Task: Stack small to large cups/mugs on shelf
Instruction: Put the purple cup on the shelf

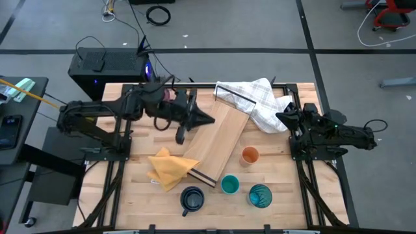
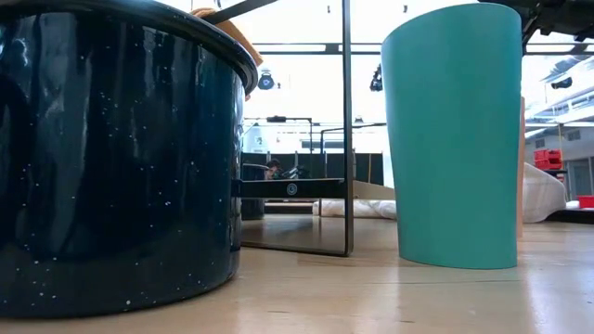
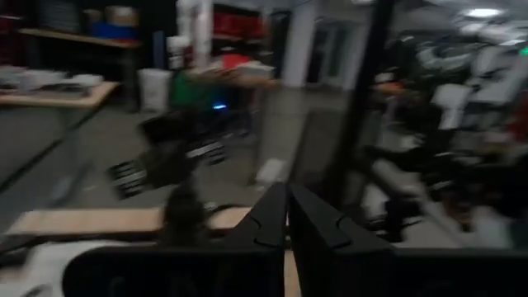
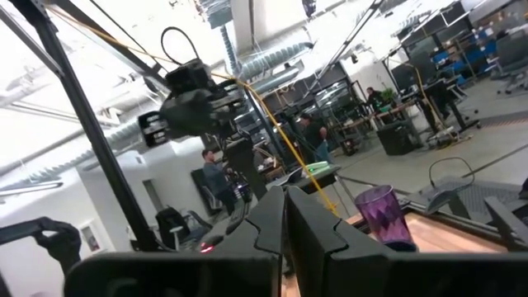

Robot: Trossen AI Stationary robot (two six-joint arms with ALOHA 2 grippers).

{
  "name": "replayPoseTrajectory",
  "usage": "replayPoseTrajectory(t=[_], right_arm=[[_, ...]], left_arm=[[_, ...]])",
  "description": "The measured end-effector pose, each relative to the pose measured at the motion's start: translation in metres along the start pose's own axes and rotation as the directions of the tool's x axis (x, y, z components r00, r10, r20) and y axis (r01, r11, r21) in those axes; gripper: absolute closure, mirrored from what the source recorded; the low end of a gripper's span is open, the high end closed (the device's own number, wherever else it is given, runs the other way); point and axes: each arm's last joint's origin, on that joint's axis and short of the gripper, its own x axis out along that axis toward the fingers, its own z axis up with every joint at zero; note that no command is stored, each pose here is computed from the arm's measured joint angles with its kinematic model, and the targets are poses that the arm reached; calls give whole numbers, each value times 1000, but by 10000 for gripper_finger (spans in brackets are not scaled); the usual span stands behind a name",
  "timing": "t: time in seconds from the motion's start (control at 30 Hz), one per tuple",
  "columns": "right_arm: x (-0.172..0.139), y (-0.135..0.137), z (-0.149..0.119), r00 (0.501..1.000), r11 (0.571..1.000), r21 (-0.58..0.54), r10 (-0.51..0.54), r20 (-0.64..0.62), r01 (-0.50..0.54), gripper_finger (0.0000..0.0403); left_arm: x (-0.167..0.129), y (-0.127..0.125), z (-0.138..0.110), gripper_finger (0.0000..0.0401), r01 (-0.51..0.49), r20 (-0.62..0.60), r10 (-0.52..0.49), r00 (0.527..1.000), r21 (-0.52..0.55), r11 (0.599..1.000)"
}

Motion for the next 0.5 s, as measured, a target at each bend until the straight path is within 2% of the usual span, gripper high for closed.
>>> replayPoseTrajectory(t=[0.2, 0.33, 0.43, 0.5], right_arm=[[0, 0, -1, 1000, 998, 56, 5, -8, -4, 380], [2, -1, -3, 999, 998, 60, -7, -35, 9, 380], [5, -1, -5, 998, 998, 60, -15, -53, 19, 380], [7, -2, -7, 997, 998, 58, -23, -70, 27, 380]], left_arm=[[-25, 40, 5, 389, -161, -55, 162, 985, 20, 987], [-58, 70, 24, 379, -310, -116, 315, 942, 57, 949], [-81, 79, 43, 372, -383, -171, 391, 904, 81, 920], [-95, 77, 57, 370, -394, -204, 413, 888, 126, 910]])
